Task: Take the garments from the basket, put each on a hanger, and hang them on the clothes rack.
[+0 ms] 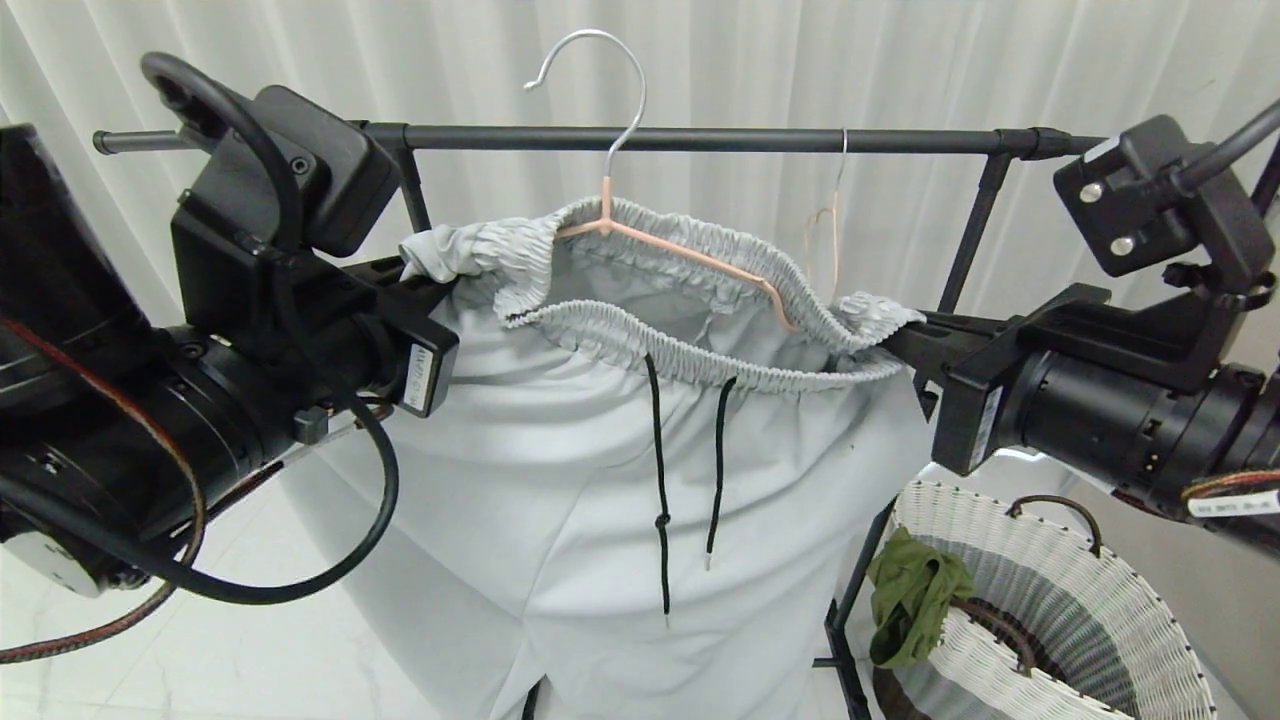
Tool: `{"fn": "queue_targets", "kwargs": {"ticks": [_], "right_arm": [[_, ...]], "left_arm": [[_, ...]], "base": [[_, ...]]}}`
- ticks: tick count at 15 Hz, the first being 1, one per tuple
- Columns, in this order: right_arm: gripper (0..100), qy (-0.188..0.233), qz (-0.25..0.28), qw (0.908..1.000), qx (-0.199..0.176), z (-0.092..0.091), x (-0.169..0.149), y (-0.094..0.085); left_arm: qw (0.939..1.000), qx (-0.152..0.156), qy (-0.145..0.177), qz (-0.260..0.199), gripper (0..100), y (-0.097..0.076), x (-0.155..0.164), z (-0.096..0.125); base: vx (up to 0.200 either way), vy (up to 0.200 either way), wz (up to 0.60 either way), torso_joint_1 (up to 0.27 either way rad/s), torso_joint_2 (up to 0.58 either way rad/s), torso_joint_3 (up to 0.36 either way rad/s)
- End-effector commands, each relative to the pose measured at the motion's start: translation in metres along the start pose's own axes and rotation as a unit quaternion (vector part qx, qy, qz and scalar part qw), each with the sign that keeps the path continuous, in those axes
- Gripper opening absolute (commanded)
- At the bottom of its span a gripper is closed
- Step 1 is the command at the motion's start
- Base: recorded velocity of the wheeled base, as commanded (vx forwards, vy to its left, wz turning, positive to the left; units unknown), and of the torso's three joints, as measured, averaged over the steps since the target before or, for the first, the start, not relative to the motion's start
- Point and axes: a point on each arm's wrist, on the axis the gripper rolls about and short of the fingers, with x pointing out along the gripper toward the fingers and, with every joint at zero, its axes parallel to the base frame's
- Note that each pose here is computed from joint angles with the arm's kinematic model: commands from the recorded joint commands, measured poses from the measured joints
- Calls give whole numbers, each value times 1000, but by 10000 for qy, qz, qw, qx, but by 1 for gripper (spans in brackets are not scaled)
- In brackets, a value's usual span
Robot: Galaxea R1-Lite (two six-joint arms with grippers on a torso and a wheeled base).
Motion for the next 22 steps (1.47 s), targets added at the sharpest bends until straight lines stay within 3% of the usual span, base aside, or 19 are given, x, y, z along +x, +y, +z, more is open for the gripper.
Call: {"fn": "queue_targets", "kwargs": {"ticks": [1,7,12,15,19,22], "right_arm": [[100,49,1,10000,-17,-1,-5,-1],[100,107,30,9999,-44,8,-26,-10],[100,164,881,9960,-37,26,-26,-13],[100,410,1454,9885,-16,38,-15,-17],[100,617,1395,9880,-259,34,16,-24],[100,618,1574,9852,-285,41,34,-23]], "left_arm": [[10000,-18,-36,-12,0,0,0,1],[9998,-33,-178,-122,0,-7,-2,3],[9987,15,-298,-408,0,-11,-5,-2],[9966,19,-481,-672,0,-13,-6,-1],[9937,11,-667,-898,0,-12,-8,1],[9920,5,-749,-1017,0,-15,-9,3]], "base": [[0,0,0,0,0,0],[0,0,0,0,0,0],[0,0,0,0,0,0],[0,0,0,0,0,0],[0,0,0,0,0,0],[0,0,0,0,0,0]]}}
